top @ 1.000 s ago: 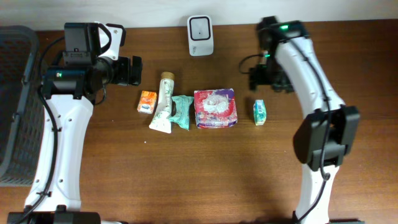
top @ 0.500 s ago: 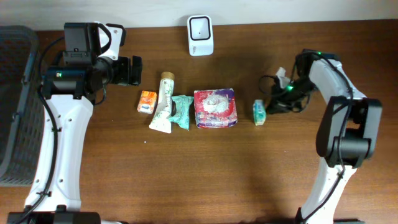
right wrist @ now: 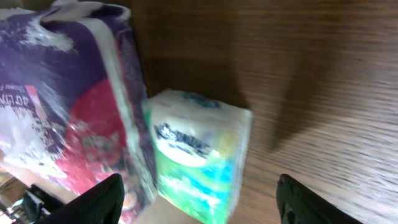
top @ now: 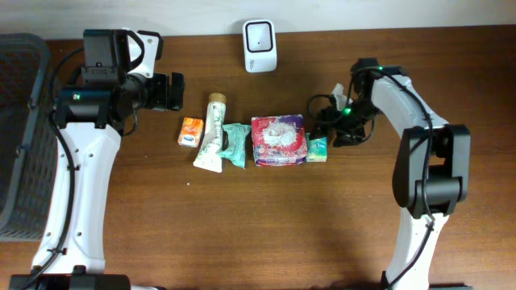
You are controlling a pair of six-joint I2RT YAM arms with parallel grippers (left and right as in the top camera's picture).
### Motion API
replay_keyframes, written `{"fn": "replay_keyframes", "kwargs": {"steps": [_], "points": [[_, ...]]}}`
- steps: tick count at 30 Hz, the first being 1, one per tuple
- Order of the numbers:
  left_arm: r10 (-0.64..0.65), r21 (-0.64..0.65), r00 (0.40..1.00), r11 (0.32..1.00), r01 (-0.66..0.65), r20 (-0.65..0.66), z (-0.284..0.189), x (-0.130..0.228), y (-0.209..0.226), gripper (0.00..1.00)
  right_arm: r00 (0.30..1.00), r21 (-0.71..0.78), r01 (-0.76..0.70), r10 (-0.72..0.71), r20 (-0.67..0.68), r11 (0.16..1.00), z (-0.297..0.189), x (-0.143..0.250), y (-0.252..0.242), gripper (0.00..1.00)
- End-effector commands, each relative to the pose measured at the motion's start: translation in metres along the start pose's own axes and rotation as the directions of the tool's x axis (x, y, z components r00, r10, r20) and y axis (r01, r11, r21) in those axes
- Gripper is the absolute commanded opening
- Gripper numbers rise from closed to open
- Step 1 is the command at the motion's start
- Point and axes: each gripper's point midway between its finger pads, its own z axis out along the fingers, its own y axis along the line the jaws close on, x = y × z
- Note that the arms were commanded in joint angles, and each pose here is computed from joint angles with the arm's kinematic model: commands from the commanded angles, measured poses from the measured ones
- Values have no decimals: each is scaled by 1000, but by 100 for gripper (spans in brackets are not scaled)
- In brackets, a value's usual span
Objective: Scan the item barcode
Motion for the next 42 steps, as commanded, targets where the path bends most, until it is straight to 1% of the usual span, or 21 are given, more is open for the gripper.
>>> {"fn": "replay_keyframes", "kwargs": {"steps": [1,4,6,8,9,12,13,16,19,20,21,26,30,33,34,35,36,37,39,40,42], "points": [[-8,-1,1000,1000,8,14,-4,-4,0,99,1000,32,-10,10,-12,999,7,-2,-7,58],[-8,-1,1000,1000,8,14,-4,-4,0,99,999,34,-24,25,-38,999,20,7,-15,41],[-8,-1,1000,1000,8,14,-4,-4,0,99,998,35,-30,32,-51,999,34,14,-23,41],[-8,-1,1000,1000,8,14,-4,-4,0,99,998,34,-35,37,-58,999,42,20,-28,10],[-8,-1,1000,1000,8,14,-4,-4,0,99,997,11,-40,41,-60,999,37,20,-23,4],[-8,-1,1000,1000,8,14,-4,-4,0,99,997,-83,-72,70,-29,994,-16,3,-7,4],[-8,-1,1000,1000,8,14,-4,-4,0,99,1000,-177,26,-23,21,984,-56,-6,7,4],[-8,-1,1000,1000,8,14,-4,-4,0,99,988,-353,90,-40,147,931,-113,-26,34,4],[-8,-1,1000,1000,8,14,-4,-4,0,99,939,-590,320,-164,303,742,-141,-30,90,4],[-8,-1,1000,1000,8,14,-4,-4,0,99,914,-690,396,-190,358,606,-155,-24,124,4],[-8,-1,1000,1000,8,14,-4,-4,0,99,894,-728,446,-211,396,520,-162,-19,143,4],[-8,-1,1000,1000,8,14,-4,-4,0,99,856,-745,510,-334,394,430,-138,1,195,4],[-8,-1,1000,1000,8,14,-4,-4,0,99,748,-698,640,-470,469,322,-116,20,231,4],[-8,-1,1000,1000,8,14,-4,-4,0,99,734,-694,649,-494,466,311,-109,24,239,4],[-8,-1,1000,1000,8,14,-4,-4,0,99,748,-688,636,-497,440,348,-104,21,237,4],[-8,-1,1000,1000,8,14,-4,-4,0,99,808,-615,577,-484,336,537,-81,3,223,4],[-8,-1,1000,1000,8,14,-4,-4,0,99,915,-336,395,-332,231,855,-48,-37,180,4],[-8,-1,1000,1000,8,14,-4,-4,0,99,915,-42,300,-275,297,953,-51,-70,144,4],[-8,-1,1000,1000,8,14,-4,-4,0,99,796,405,160,-360,487,900,-102,-126,106,4],[-8,-1,1000,1000,8,14,-4,-4,0,99,728,515,143,-442,523,845,-118,-142,106,4],[-8,-1,1000,1000,8,14,-4,-4,0,99,520,723,208,-701,489,659,-137,-181,133,4]]}}
